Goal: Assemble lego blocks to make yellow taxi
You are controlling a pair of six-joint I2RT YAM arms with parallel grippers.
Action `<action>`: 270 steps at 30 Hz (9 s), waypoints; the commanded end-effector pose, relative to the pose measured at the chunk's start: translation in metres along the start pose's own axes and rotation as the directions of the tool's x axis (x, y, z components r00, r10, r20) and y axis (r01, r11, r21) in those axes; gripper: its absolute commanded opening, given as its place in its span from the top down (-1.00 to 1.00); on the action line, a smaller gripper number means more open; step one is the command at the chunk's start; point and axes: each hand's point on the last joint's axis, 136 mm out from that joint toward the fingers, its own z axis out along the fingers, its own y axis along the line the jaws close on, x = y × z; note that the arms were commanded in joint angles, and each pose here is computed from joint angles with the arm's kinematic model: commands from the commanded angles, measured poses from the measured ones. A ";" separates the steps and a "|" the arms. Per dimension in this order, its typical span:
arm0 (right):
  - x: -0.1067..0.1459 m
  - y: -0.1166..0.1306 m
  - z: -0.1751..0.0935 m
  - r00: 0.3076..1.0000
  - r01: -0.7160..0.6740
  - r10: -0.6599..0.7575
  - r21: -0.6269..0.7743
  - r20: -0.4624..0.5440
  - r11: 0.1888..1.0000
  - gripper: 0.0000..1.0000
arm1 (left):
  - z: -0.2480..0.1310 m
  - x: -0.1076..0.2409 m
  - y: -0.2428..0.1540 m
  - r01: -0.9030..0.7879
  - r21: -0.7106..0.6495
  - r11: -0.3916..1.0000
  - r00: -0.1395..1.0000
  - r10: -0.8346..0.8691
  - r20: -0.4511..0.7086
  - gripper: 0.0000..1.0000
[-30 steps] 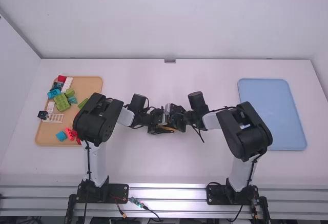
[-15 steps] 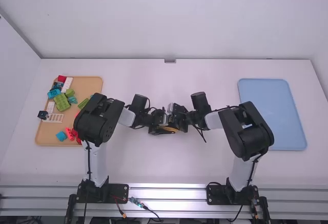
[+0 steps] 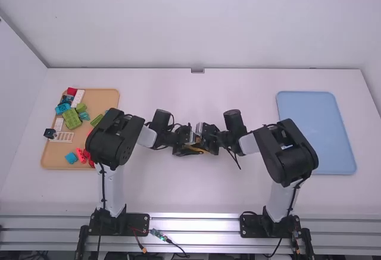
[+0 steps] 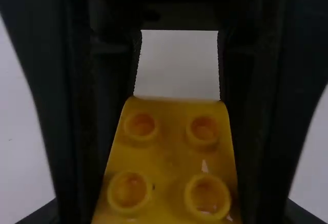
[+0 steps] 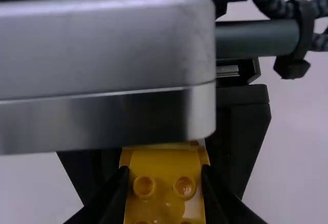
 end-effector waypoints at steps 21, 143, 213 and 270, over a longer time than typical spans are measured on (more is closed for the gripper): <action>0.020 0.020 0.009 0.994 -0.033 0.027 -0.062 -0.102 0.998 1.00 | -0.001 0.007 -0.001 0.038 0.004 0.999 0.999 -0.038 0.001 0.53; -0.005 -0.010 -0.027 1.000 -0.020 0.020 0.082 -0.005 0.996 -0.99 | 0.000 0.009 -0.004 0.028 0.009 1.000 1.000 -0.027 -0.010 0.83; 0.014 -0.014 -0.038 0.997 -0.078 0.078 0.046 0.018 0.996 -0.99 | -0.202 -0.033 0.130 0.349 -0.904 -0.248 0.136 -0.941 0.311 -0.98; -0.002 0.004 0.068 1.000 0.012 -0.009 -0.087 0.027 0.996 -0.32 | -0.221 -0.030 0.128 0.263 -0.906 -0.333 0.145 -0.914 0.378 -0.98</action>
